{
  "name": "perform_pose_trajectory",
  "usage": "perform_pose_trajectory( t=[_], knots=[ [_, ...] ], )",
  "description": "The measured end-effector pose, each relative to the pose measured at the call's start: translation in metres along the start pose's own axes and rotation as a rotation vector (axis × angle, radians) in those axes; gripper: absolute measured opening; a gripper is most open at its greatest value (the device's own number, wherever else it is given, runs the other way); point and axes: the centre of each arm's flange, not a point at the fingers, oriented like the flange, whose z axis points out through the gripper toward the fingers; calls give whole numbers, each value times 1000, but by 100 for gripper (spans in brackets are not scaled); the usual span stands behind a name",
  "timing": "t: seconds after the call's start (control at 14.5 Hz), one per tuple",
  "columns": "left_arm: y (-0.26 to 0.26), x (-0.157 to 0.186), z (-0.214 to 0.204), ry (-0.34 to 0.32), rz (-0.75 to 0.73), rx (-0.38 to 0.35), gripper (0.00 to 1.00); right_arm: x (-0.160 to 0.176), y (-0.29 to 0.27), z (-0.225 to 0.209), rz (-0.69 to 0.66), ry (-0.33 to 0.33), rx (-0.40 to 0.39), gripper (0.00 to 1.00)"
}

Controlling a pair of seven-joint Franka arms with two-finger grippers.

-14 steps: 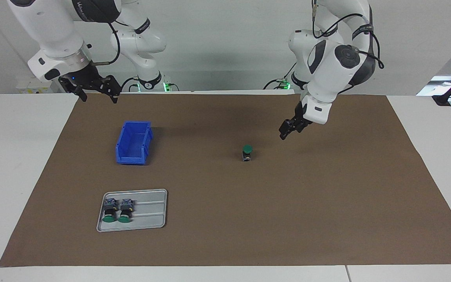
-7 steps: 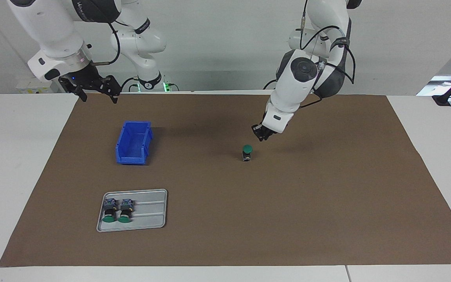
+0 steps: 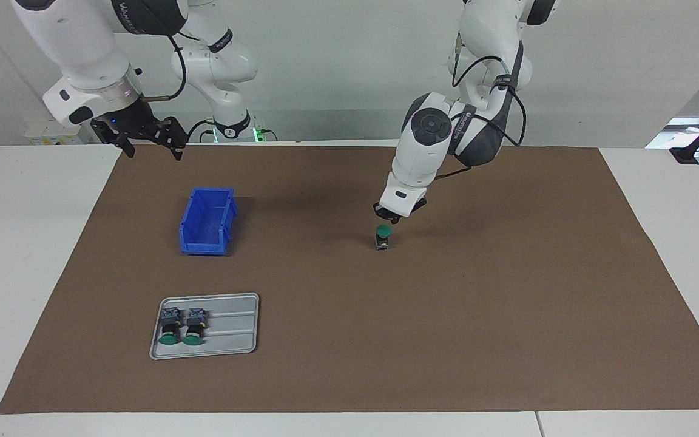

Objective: Place and press button with both arms
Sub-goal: 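Press down on the green top of the button with the left gripper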

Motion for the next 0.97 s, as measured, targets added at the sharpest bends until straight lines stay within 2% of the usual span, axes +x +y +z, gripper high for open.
perform_pose_trajectory(
  t=[0.97],
  knots=[
    [16,-2,39,6,-15,-8,1,0,0,0,0,0,0,100]
  ],
)
